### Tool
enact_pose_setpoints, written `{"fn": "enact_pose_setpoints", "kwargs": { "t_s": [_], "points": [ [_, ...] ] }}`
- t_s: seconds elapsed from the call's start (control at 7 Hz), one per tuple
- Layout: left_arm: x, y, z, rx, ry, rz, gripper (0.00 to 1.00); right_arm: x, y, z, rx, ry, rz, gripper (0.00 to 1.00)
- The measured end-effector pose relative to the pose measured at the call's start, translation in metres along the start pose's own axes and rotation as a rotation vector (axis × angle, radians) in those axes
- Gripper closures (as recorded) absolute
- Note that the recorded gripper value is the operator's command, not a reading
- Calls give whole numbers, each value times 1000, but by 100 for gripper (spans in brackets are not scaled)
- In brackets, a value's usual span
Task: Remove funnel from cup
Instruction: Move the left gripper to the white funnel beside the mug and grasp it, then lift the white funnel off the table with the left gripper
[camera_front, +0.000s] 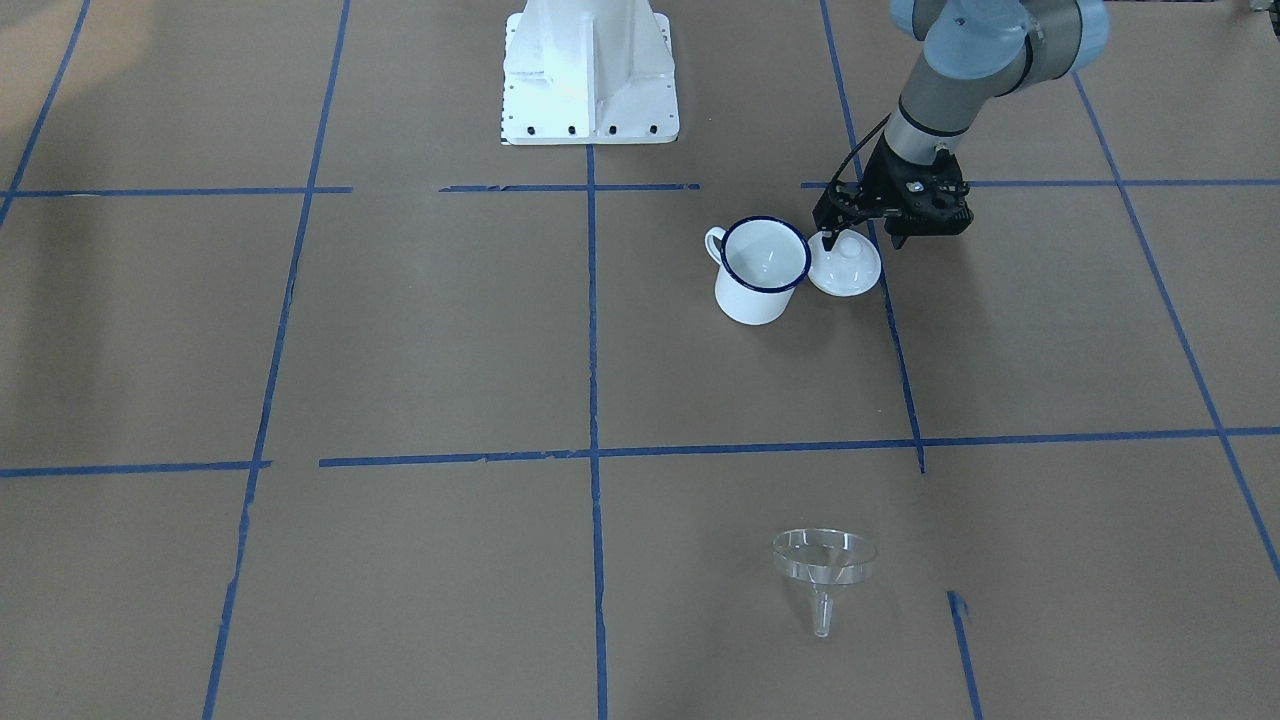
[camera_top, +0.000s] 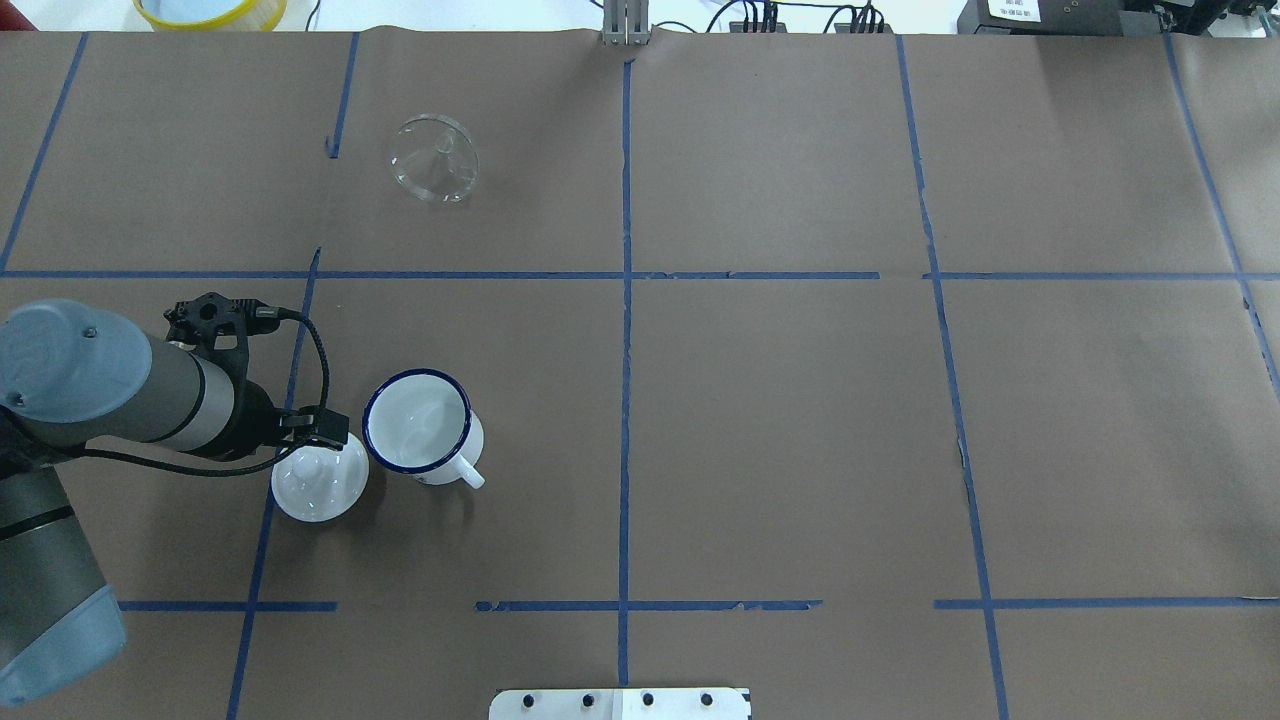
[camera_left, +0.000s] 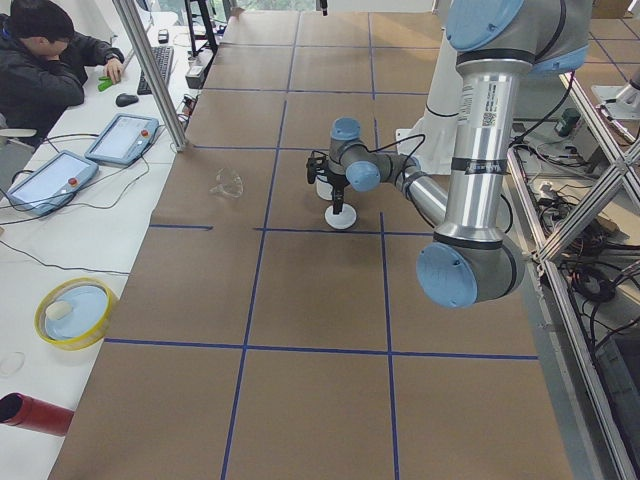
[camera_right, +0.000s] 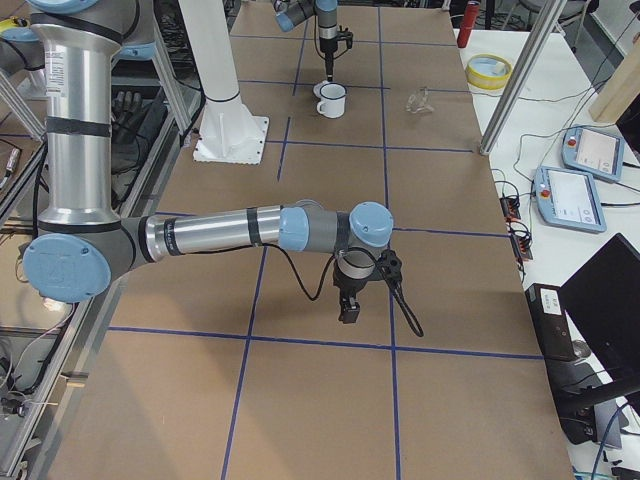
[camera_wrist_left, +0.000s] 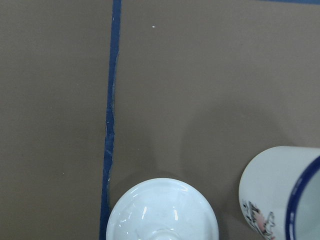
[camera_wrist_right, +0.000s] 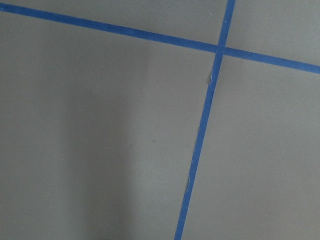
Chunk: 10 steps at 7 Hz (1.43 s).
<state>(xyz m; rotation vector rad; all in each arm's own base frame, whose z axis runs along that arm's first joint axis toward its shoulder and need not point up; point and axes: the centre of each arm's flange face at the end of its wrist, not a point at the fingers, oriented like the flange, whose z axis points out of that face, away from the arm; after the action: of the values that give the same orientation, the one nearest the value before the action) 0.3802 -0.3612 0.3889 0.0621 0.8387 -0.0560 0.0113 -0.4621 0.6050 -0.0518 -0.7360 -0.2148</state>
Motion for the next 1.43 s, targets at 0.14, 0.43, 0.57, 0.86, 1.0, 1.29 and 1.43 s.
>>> {"fn": "enact_pose_setpoints", "kwargs": {
  "t_s": [0.14,0.43,0.57,0.86,1.0,1.29,1.43],
  "points": [
    [1,4,6,-9,-3,6,8,0,0,0,0,0,0,0],
    [2,9,13,-22,-10,13,19,0,0,0,0,0,0,0],
    [2,10,15,-25,-12,14,47,0,0,0,0,0,0,0],
    [2,10,16,-26,-12,13,86,0,0,0,-1,0,1,0],
    [3,10,15,-26,-11,13,93,0,0,0,-1,0,1,0],
    [4,10,14,-24,-9,13,100,0,0,0,-1,0,0,0],
    [5,10,11,-21,-4,14,100,0,0,0,0,0,0,0]
  ]
}}
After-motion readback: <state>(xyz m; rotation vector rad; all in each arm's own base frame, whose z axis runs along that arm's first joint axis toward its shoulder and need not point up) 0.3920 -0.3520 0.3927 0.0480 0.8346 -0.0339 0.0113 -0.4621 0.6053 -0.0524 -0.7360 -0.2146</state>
